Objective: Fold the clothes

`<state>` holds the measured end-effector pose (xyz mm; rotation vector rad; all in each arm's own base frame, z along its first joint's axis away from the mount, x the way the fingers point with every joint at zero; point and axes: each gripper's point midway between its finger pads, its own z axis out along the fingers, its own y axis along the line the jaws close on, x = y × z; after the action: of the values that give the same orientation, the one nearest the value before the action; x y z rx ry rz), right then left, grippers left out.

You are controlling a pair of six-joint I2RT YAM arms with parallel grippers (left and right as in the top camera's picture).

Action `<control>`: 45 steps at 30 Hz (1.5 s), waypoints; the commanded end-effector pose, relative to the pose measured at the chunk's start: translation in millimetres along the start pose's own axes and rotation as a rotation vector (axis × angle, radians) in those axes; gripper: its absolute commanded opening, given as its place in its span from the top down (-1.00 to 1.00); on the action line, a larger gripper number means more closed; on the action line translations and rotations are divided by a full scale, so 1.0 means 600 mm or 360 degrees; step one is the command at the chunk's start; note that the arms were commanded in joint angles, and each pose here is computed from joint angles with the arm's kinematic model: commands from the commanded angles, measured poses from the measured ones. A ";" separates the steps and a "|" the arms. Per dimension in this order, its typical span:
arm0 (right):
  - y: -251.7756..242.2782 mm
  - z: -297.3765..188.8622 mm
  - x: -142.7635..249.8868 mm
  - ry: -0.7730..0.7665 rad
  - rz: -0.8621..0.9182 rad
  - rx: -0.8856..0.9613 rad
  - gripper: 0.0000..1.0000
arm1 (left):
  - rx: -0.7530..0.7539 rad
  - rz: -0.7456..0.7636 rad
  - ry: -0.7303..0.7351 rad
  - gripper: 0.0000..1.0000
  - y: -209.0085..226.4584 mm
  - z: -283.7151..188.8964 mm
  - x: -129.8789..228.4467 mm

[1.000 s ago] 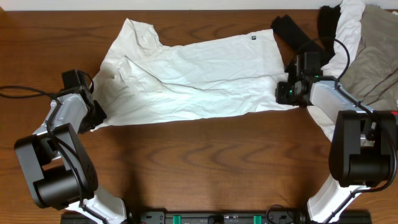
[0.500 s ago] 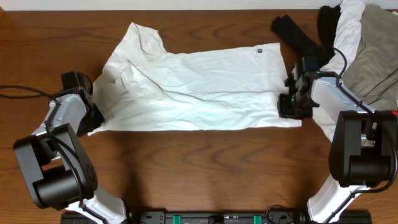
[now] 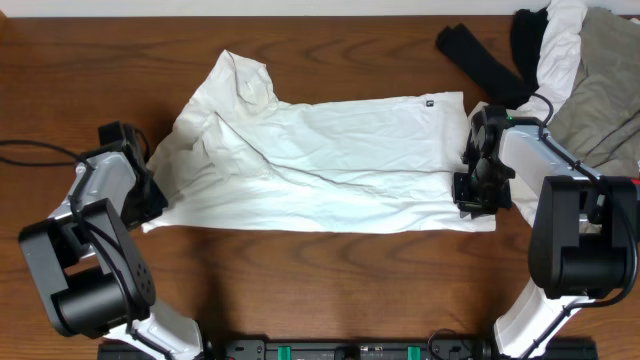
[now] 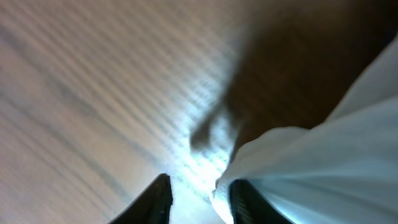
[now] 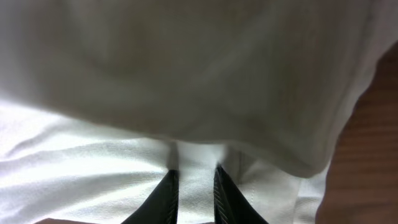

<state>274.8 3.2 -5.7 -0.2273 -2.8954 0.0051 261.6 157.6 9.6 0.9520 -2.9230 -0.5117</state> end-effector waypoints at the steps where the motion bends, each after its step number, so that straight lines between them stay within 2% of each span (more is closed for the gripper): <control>1: -0.025 0.038 0.029 0.0146 0.0053 0.0130 0.62 | -0.0069 -0.0020 0.0061 0.49 0.027 0.012 0.012; 8: -0.024 0.039 0.026 0.0132 0.0065 0.0126 0.66 | -0.0051 -0.0076 0.0076 0.49 0.028 0.013 0.014; 12: -0.016 0.040 0.016 0.0095 0.0065 0.0086 0.74 | -0.0021 -0.0077 0.0079 0.31 0.023 0.014 0.014; 20: 0.009 0.021 0.009 0.0030 0.0047 -0.0029 0.75 | 0.0075 -0.0084 0.0083 0.31 0.007 0.007 0.011; 25: 0.025 -0.032 -0.001 -0.0162 -0.0002 -0.0061 0.73 | 0.0111 -0.0120 -0.0026 0.30 0.012 -0.024 -0.005; 30: 0.040 -0.123 -0.018 -0.0511 -0.0041 -0.0129 0.70 | 0.0236 -0.0182 -0.0252 0.27 0.018 -0.091 -0.032; 33: 0.050 -0.189 -0.029 -0.0771 -0.0059 -0.0210 0.62 | 0.0421 -0.0207 -0.0400 0.16 0.005 -0.144 -0.046; 35: 0.054 -0.234 -0.042 -0.0964 -0.0066 -0.0249 0.29 | 0.0608 -0.0189 -0.0485 0.03 -0.017 -0.179 -0.054; 36: 0.056 -0.257 -0.050 -0.1064 -0.0071 -0.0270 0.24 | 0.0758 -0.0166 -0.0531 0.02 -0.037 -0.202 -0.059; 39: 0.063 -0.301 -0.071 -0.1263 -0.0083 -0.0315 0.25 | 0.1148 0.0062 -0.0697 0.02 -0.103 -0.270 -0.073; 43: 0.081 -0.307 -0.093 -0.1314 -0.0120 -0.0392 0.24 | 0.1205 0.0183 -0.0745 0.00 -0.145 -0.300 -0.078; 45: 0.090 -0.301 -0.100 -0.1305 -0.0150 -0.0420 0.22 | 0.1222 0.0288 -0.0780 -0.09 -0.172 -0.319 -0.085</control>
<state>379.9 33.4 163.6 -0.2046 -3.7493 -0.3058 361.8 78.0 143.0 0.8514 -3.6112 0.3512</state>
